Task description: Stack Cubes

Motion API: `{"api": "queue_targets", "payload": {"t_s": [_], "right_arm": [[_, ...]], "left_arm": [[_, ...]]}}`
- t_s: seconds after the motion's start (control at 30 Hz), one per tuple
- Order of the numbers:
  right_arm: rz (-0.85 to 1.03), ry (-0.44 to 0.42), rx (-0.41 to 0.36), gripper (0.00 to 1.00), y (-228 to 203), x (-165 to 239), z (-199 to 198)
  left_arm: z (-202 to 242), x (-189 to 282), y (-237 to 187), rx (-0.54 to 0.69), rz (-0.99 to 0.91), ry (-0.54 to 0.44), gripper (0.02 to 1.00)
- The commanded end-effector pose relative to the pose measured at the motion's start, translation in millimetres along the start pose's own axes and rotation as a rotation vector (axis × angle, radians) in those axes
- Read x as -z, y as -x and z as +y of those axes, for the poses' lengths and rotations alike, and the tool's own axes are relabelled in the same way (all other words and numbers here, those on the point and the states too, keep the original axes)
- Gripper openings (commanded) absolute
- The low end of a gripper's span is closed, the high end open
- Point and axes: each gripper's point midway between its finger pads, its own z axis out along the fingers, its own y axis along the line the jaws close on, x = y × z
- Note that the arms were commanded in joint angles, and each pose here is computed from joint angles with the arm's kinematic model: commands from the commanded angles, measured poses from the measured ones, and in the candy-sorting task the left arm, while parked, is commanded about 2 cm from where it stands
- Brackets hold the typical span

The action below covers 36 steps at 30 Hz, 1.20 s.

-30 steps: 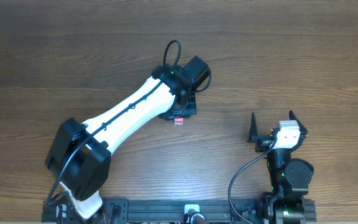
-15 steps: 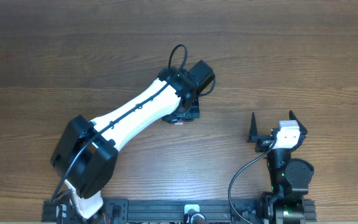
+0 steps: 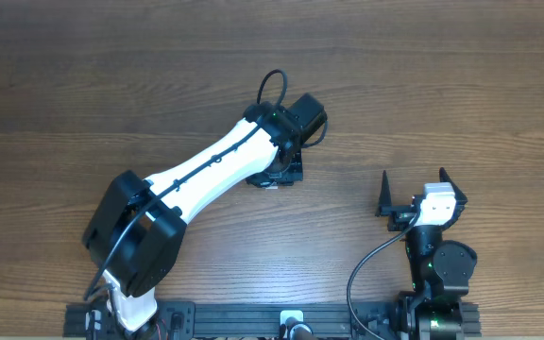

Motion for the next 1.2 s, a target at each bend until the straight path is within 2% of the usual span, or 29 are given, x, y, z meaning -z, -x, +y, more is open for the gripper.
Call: {"api": "queue_targets", "payload": {"t_s": [0.03, 1.2], "right_arm": [[0.0, -0.004, 0.005, 0.991, -1.2, 0.2, -0.1], [0.0, -0.004, 0.005, 0.993, -1.2, 0.2, -0.1]], "left_arm": [[1.6, -3.0, 0.0, -0.017, 0.009, 0.017, 0.121], [5.7, -6.7, 5.8, -0.011, -0.019, 0.048, 0.143]]}}
